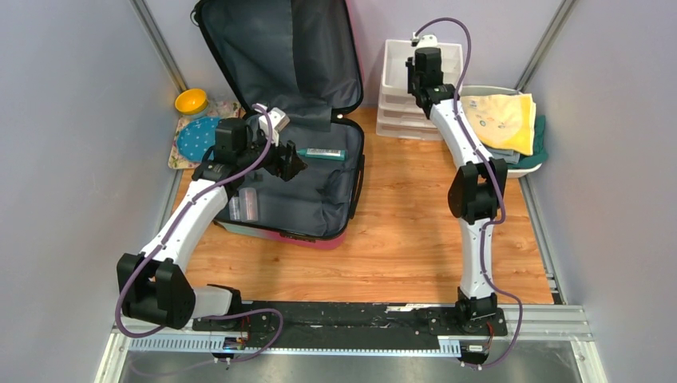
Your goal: Open, take out, and arrange the luggage
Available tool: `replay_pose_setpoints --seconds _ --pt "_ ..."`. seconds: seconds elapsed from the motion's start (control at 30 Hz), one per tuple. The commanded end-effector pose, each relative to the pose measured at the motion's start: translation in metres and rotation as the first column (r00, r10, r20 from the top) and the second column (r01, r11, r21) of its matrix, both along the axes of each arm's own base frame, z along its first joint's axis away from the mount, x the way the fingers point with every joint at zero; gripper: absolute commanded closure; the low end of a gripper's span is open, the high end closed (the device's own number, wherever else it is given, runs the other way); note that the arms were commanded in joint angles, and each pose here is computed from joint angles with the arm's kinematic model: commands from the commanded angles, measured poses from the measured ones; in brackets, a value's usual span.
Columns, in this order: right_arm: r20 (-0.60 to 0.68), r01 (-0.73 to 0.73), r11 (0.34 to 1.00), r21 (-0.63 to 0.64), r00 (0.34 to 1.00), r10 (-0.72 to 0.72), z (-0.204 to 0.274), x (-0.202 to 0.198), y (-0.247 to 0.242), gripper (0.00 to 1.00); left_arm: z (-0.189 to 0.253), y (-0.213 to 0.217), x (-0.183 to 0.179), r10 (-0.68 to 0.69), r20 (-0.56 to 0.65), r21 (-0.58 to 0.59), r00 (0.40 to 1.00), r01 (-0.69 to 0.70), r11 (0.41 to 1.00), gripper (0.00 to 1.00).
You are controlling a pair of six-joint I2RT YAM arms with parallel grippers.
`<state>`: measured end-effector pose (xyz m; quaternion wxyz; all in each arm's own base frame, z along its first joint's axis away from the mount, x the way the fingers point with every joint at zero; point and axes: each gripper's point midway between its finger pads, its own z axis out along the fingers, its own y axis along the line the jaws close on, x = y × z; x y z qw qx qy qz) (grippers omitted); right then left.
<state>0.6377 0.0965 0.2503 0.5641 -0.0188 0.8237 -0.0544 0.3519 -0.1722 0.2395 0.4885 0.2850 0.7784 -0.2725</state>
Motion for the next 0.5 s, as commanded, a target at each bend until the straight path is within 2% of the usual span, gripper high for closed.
replay_pose_setpoints --seconds 0.0,0.03,0.07,0.13,0.47 --pt "0.063 0.007 0.997 0.077 0.998 -0.012 0.027 0.002 0.004 0.75 0.022 0.004 -0.001 0.003 0.073 -0.012 0.997 -0.003 1.000 0.15" --pt "0.053 0.002 0.997 0.080 0.999 -0.006 0.026 -0.001 0.005 0.77 0.023 0.005 0.000 0.007 0.076 -0.013 0.997 -0.006 1.000 0.15" --pt "0.057 0.001 0.996 0.090 0.998 -0.007 0.032 -0.005 0.006 0.87 0.024 0.004 0.000 0.005 0.078 -0.016 0.997 -0.004 1.000 0.15" --pt "0.041 0.018 0.995 0.096 0.999 -0.022 0.030 -0.012 0.004 1.00 0.024 0.004 0.000 0.008 0.076 -0.022 0.997 -0.006 1.000 0.15" --pt "0.060 0.068 0.975 0.210 0.995 -0.083 0.081 -0.067 0.011 1.00 0.026 0.002 -0.005 0.013 0.080 -0.055 0.997 -0.009 0.998 0.15"
